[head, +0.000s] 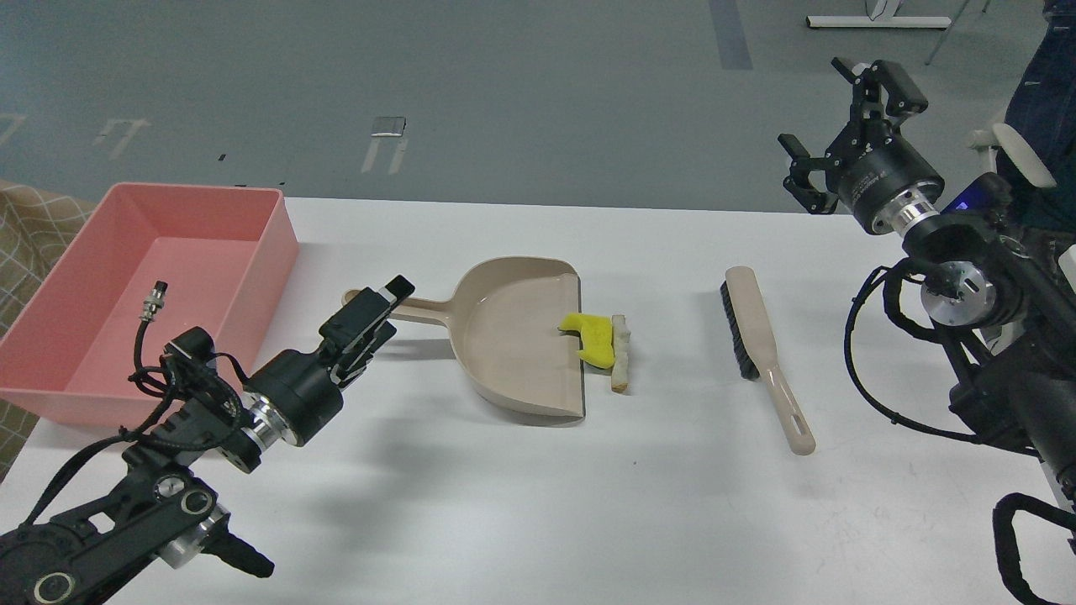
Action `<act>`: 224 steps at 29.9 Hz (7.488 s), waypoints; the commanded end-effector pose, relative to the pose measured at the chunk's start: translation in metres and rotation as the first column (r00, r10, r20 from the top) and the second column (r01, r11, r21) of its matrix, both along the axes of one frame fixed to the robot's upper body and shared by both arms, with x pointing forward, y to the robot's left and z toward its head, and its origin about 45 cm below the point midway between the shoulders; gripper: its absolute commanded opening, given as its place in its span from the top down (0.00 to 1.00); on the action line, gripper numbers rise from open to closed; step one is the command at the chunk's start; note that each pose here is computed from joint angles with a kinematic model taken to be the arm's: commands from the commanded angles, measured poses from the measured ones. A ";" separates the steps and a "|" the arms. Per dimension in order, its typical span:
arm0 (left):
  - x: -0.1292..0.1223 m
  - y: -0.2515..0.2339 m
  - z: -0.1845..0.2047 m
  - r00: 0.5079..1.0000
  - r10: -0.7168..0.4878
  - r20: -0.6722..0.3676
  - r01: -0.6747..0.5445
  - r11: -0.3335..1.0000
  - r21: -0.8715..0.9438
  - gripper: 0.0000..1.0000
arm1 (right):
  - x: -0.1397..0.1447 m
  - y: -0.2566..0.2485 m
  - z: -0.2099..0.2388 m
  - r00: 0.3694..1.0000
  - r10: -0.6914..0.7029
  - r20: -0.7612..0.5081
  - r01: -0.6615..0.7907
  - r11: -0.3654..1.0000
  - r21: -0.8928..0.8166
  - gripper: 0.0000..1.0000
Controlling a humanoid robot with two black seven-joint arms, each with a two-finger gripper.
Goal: Sweep and dump garbage into bin
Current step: 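Grasp the dustpan handle with the left gripper, then move the right gripper down to the wooden brush handle, then grasp the brush handle with the right gripper and lift it, then sweep the yellow sponge into the dustpan with the brush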
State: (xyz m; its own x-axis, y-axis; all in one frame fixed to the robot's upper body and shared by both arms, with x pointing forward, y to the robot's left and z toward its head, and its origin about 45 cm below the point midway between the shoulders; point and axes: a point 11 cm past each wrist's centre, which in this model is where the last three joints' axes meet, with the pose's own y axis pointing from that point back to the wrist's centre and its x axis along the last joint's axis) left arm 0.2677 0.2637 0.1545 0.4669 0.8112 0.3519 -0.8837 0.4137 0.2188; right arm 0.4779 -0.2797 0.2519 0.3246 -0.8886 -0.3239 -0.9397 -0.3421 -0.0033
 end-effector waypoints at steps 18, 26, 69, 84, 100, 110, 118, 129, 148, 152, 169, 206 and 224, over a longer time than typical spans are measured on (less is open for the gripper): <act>0.015 0.001 -0.050 0.962 0.272 -0.021 -0.271 0.962 0.034 0.01 | 0.000 0.000 0.001 1.000 -0.003 0.001 0.003 1.000 0.000 0.00; 0.030 -0.012 -0.047 0.959 0.284 -0.001 -0.284 0.959 0.006 0.01 | 0.000 0.000 0.000 1.000 -0.003 -0.001 0.003 1.000 -0.002 0.00; 0.061 -0.013 -0.054 0.938 0.346 0.003 -0.346 0.938 0.022 1.00 | 0.001 -0.002 0.005 1.000 -0.006 0.010 0.006 1.000 -0.007 0.00; 0.068 -0.013 -0.049 0.937 0.348 -0.005 -0.348 0.937 0.039 1.00 | -0.001 -0.014 0.011 1.000 0.009 0.018 -0.008 0.996 -0.090 0.00; 0.077 -0.013 -0.037 0.938 0.344 0.040 -0.345 0.938 0.019 1.00 | -0.105 -0.073 0.011 0.916 0.293 -0.276 -0.380 0.405 -0.832 0.00; 0.077 -0.016 -0.034 0.940 0.337 0.045 -0.338 0.941 0.013 1.00 | -0.155 -0.070 -0.014 0.813 0.343 -0.470 -0.502 0.005 -0.865 0.00; 0.073 -0.017 -0.031 0.943 0.330 0.048 -0.330 0.944 0.001 1.00 | -0.158 -0.051 -0.037 0.783 0.333 -0.525 -0.546 -0.037 -0.837 0.06; 0.073 -0.018 -0.030 0.944 0.327 0.049 -0.327 0.945 -0.002 1.00 | -0.167 -0.018 -0.063 0.726 0.390 -0.567 -0.594 -0.061 -0.802 0.10; 0.074 -0.015 -0.025 0.943 0.328 0.062 -0.329 0.944 -0.003 1.00 | -0.172 0.000 -0.075 0.697 0.430 -0.574 -0.589 -0.113 -0.800 0.21; 0.074 -0.015 -0.026 0.943 0.328 0.060 -0.329 0.944 -0.003 1.00 | -0.173 0.000 -0.077 0.694 0.431 -0.577 -0.591 -0.116 -0.798 0.23; 0.074 -0.014 -0.023 0.943 0.326 0.067 -0.326 0.945 -0.004 1.00 | -0.180 -0.002 -0.084 0.684 0.423 -0.594 -0.610 -0.114 -0.784 0.58; 0.055 0.009 -0.036 0.943 0.329 0.053 -0.332 0.942 0.056 1.00 | -0.194 0.072 -0.091 0.601 0.567 -0.563 -0.643 -0.075 -0.762 1.00; 0.053 0.004 -0.035 0.945 0.322 0.050 -0.324 0.945 0.041 1.00 | -0.199 0.172 -0.095 0.504 0.717 -0.482 -0.690 -0.001 -0.723 1.00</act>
